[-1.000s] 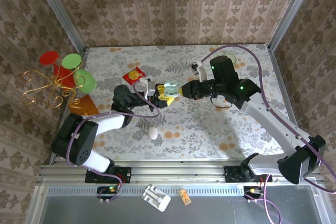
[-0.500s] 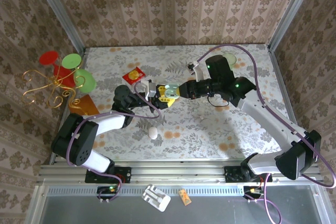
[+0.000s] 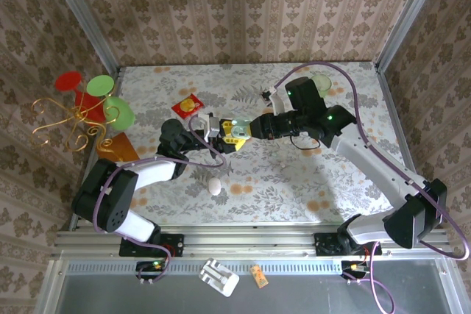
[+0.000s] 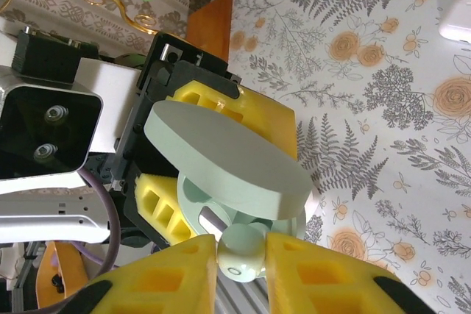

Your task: Insert the wireless bluetooth earbuds into the charging case

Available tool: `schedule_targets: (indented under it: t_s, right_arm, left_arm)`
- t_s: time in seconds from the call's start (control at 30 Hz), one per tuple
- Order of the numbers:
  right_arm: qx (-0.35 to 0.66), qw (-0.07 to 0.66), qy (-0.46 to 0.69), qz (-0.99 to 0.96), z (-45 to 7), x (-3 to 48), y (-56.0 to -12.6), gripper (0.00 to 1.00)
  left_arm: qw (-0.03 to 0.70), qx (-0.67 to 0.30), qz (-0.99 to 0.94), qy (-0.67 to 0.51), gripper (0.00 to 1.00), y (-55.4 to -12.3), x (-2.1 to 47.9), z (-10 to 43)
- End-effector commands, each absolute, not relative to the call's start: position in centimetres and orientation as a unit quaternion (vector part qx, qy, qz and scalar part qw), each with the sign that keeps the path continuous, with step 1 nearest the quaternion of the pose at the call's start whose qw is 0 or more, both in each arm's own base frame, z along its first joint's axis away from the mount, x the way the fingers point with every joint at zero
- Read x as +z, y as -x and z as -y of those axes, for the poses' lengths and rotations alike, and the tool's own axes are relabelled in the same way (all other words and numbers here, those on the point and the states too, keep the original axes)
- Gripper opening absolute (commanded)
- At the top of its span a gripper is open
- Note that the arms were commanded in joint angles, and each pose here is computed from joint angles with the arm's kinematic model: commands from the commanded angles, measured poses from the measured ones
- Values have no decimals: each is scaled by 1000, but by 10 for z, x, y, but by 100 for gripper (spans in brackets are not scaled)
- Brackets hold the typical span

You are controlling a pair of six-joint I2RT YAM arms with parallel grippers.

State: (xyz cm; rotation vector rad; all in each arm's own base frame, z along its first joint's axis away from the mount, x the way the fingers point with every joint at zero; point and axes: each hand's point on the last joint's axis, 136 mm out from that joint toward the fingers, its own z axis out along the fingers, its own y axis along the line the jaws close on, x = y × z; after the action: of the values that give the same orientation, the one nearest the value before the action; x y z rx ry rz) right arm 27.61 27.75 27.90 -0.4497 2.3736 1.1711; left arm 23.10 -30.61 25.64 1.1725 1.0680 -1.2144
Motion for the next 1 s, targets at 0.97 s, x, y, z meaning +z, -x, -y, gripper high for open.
schedule_targets:
  t_s: [0.97]
  right_arm:
    - [287, 276, -56, -916, -164, 174, -316, 54]
  left_arm:
    - [584, -479, -444, -482, 10, -240, 265, 294]
